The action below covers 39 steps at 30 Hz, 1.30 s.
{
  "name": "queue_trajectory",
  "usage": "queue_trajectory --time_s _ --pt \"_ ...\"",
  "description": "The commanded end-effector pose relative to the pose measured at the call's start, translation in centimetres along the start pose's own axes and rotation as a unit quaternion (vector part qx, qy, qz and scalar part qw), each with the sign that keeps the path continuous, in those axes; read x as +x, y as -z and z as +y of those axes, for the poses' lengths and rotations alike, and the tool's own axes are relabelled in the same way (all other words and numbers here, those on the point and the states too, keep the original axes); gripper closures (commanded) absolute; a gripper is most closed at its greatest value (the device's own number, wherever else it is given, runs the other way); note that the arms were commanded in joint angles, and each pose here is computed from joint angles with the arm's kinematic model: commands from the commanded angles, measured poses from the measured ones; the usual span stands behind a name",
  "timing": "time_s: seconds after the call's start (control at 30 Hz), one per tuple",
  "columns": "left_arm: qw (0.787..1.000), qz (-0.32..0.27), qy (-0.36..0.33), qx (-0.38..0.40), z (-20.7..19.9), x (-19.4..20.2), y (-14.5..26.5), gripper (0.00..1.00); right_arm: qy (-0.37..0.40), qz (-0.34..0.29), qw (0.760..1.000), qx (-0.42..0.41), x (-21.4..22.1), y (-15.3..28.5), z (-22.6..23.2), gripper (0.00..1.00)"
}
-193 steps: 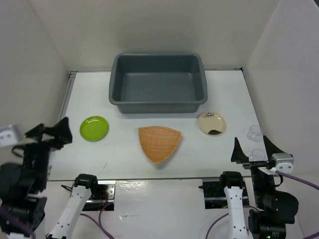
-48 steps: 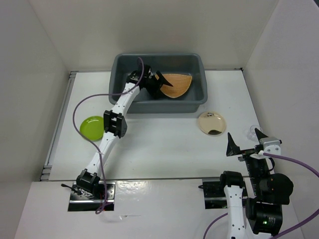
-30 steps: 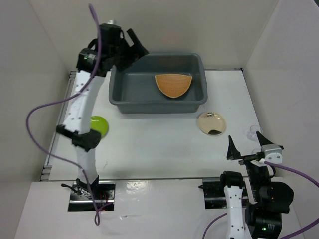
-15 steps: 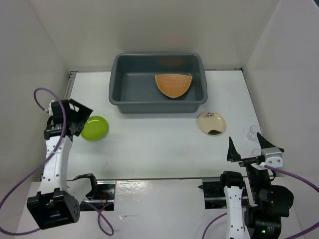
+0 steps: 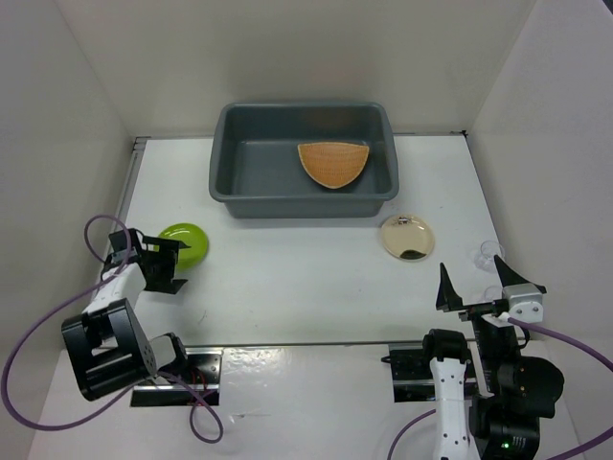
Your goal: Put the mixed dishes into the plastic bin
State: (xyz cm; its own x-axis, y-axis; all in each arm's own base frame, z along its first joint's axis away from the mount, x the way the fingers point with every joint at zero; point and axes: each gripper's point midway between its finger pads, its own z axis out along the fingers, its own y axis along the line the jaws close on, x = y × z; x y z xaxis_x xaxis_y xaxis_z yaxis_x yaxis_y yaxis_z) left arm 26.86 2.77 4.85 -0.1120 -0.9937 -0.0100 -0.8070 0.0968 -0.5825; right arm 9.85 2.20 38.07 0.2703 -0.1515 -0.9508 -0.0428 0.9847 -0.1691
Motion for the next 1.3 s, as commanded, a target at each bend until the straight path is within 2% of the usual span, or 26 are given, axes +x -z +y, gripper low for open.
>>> queue_trajectory --time_s 0.0,0.13,0.2,0.23,0.33,0.37,0.47,0.6,0.63,0.7,0.9,1.07,1.17,1.27 --pt "1.0 0.008 0.019 0.015 -1.1 -0.5 -0.9 0.0 -0.002 -0.014 1.0 0.011 -0.7 -0.2 -0.3 0.02" --pt "1.0 0.006 0.021 0.006 -0.5 -0.9 -2.2 0.0 -0.002 -0.014 1.0 0.011 -0.7 -0.2 -0.3 0.02" --pt "1.0 0.01 0.024 -0.002 -0.1 -1.0 -2.9 0.04 -0.002 -0.014 1.0 0.011 -0.7 -0.2 -0.3 0.02" --pt "1.0 0.011 0.025 -0.005 0.1 -1.0 -3.3 0.12 -0.002 -0.014 1.0 0.011 -0.7 -0.2 -0.3 0.02" --pt "0.999 0.027 0.027 -0.005 0.1 -0.9 -4.5 0.23 -0.003 -0.01 1.0 0.011 -0.6 -0.4 -0.4 0.02" --pt "0.999 0.034 0.036 -0.016 0.7 -0.9 -5.1 0.3 -0.003 -0.01 1.0 0.011 -0.6 -0.4 -0.4 0.02" --pt "0.998 0.047 0.027 -0.028 1.0 -1.0 -6.0 0.39 -0.003 -0.01 1.0 0.011 -0.6 -0.4 -0.4 0.02" --pt "0.998 0.051 0.019 -0.033 1.3 -1.0 -6.5 0.67 -0.004 -0.005 1.0 0.01 -0.4 -0.6 -0.4 0.02" --pt "0.998 0.051 0.019 -0.033 1.4 -1.1 -6.7 0.85 -0.004 -0.005 1.0 0.01 -0.4 -0.6 -0.4 0.02" --pt "0.998 0.05 0.005 -0.031 0.9 -1.4 -6.8 0.98 -0.003 -0.004 1.0 0.014 -0.4 -0.7 -0.5 0.02" --pt "0.999 0.046 -0.004 -0.026 -0.1 -2.1 -6.2 1.0 -0.003 -0.004 1.0 0.015 -0.4 -0.7 -0.5 0.02" --pt "1.0 0.019 -0.017 0.001 -2.6 -3.1 -4.4 1.0 -0.003 -0.004 1.0 0.015 -0.4 -0.7 -0.5 0.02" --pt "0.999 -0.012 -0.035 0.028 -5.1 -4.0 -1.8 1.0 -0.003 -0.004 1.0 0.015 -0.4 -0.7 -0.5 0.02" --pt "0.992 -0.07 -0.04 0.094 -9.3 -5.3 2.8 1.0 -0.003 -0.004 1.0 0.015 -0.4 -0.7 -0.5 0.02"
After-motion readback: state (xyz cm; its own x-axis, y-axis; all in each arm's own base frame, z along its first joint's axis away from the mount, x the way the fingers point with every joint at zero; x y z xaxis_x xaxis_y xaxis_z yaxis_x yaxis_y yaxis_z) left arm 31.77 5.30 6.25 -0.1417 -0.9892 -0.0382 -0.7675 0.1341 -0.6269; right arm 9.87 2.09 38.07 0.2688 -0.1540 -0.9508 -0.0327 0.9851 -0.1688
